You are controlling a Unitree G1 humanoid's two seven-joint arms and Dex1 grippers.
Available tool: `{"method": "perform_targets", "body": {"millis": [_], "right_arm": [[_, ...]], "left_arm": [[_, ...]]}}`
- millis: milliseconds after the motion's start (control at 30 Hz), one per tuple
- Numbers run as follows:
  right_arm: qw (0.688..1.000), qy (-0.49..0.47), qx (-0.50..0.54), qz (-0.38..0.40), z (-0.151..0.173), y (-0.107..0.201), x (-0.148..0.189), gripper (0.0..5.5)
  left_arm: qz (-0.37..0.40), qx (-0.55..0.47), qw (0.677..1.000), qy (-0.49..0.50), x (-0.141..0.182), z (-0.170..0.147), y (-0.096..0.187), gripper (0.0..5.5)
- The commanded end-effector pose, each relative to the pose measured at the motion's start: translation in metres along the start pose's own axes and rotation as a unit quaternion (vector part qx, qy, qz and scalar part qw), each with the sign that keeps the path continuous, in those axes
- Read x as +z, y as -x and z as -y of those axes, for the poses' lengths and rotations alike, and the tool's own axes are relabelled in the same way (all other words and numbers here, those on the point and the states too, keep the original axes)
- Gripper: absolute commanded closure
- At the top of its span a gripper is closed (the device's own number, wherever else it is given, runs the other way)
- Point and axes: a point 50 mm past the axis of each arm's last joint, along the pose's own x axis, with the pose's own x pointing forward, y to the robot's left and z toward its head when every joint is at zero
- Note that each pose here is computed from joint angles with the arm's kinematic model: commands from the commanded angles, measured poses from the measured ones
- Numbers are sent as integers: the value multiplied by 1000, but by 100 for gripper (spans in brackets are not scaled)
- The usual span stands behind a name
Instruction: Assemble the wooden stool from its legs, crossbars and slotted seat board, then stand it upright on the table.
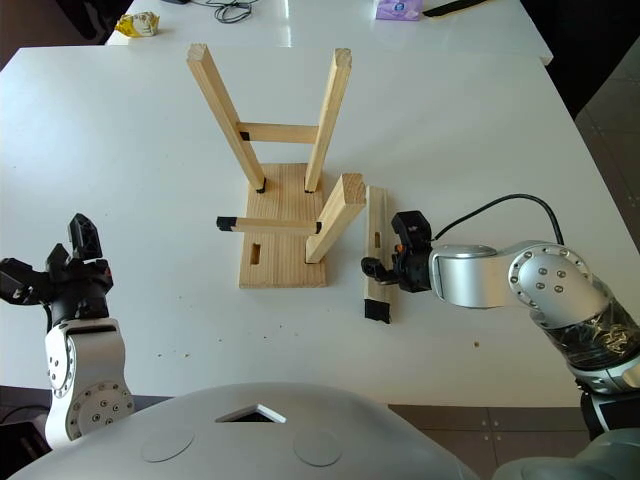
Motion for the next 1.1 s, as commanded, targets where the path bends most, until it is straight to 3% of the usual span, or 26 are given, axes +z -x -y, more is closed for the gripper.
{"method": "perform_targets", "body": {"millis": [33, 467, 1000, 1100], "right_arm": [[1000, 17, -2, -18, 0, 1, -6, 93], [999, 15, -45, -7, 14, 0, 4, 93], [995, 89, -32, -27, 33, -8, -16, 93], [995, 101, -17, -19, 30, -10, -17, 130]], "left_arm": [[0, -5, 1000, 2, 1, 4, -3, 197], [5, -5, 1000, 6, 0, 4, -6, 197], [9, -9, 1000, 4, -1, 5, -10, 197], [9, -10, 1000, 1, -1, 5, -11, 197]]}}
